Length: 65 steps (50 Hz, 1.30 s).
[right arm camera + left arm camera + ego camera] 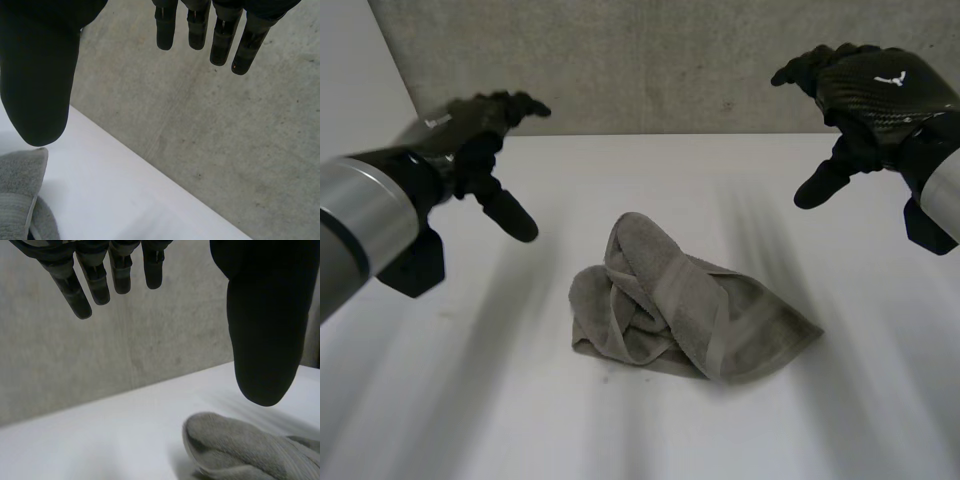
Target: Fold the towel.
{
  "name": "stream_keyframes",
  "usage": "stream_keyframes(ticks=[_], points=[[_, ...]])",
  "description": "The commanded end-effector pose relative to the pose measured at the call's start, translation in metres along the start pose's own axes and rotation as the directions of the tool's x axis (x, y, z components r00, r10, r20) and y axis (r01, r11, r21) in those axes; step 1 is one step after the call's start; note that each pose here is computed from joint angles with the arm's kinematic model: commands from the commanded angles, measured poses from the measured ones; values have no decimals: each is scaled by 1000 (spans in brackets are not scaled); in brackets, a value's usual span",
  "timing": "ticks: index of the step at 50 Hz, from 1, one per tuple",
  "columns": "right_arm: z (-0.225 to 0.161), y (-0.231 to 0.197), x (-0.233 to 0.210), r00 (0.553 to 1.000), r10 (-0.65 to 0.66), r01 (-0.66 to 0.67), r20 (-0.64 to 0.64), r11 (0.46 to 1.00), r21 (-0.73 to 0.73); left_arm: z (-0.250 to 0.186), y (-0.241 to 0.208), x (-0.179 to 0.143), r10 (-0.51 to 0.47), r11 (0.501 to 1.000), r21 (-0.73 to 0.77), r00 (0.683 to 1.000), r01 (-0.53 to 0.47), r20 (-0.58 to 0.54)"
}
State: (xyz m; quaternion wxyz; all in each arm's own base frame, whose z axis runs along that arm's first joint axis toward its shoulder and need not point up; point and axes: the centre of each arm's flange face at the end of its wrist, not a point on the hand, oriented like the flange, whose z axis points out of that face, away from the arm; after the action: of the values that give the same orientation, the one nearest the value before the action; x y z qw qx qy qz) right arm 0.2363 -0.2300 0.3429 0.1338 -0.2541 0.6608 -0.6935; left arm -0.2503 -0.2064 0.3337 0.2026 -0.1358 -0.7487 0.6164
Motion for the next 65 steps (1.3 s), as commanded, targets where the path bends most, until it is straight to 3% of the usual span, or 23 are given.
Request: stream_keyframes(ticks=[1, 6, 11, 18, 26, 34, 50, 55, 57, 58, 59, 60, 61, 62, 63, 65], points=[[23, 25, 0, 1000, -8, 10, 18, 996, -85, 28, 41, -3, -193, 969, -146, 980, 197, 44], [44, 58, -1, 999, 15, -8, 43, 985, -175, 43, 77, 4, -283, 923, -252, 957, 292, 70], [62, 97, -10, 990, 65, -31, 122, 964, -266, 55, 119, 13, -377, 846, -356, 917, 398, 129], [83, 155, -20, 970, 126, -41, 205, 926, -374, 74, 145, 12, -447, 812, -320, 873, 487, 195], [99, 191, -25, 970, 119, -27, 210, 917, -398, 86, 167, 16, -358, 871, -249, 894, 423, 269], [111, 207, -28, 979, 85, -16, 187, 939, -343, 98, 180, 18, -270, 914, -239, 931, 328, 246], [120, 226, -45, 973, 78, 3, 216, 937, -350, 102, 189, 21, -206, 938, -229, 951, 259, 230], [134, 207, -38, 979, 43, 15, 198, 959, -282, 111, 160, 22, -161, 973, -131, 968, 188, 192], [151, 158, -21, 991, -21, 40, 130, 989, -139, 121, 112, 28, -90, 996, 36, 986, 86, 138], [151, 158, -21, 991, -22, 40, 130, 990, -138, 121, 111, 28, -90, 996, 37, 986, 86, 137], [157, 125, -10, 996, -59, 62, 65, 997, -35, 127, 84, 28, -48, 989, 142, 992, 31, 120], [161, 91, 2, 996, -85, 85, -13, 993, 86, 127, 84, 28, -47, 989, 143, 992, 30, 120], [162, 91, 2, 996, -85, 86, -14, 992, 87, 134, 54, 25, -2, 963, 268, 992, -32, 124], [162, 55, 14, 992, -92, 109, -89, 969, 222, 141, 24, 19, 58, 915, 388, 988, -109, 140], [162, 54, 14, 992, -92, 110, -89, 969, 223, 141, 23, 19, 59, 914, 389, 988, -110, 140], [154, -4, 28, 976, -95, 176, -197, 876, 448, 142, -23, 17, 168, 787, 573, 974, -226, 153]])
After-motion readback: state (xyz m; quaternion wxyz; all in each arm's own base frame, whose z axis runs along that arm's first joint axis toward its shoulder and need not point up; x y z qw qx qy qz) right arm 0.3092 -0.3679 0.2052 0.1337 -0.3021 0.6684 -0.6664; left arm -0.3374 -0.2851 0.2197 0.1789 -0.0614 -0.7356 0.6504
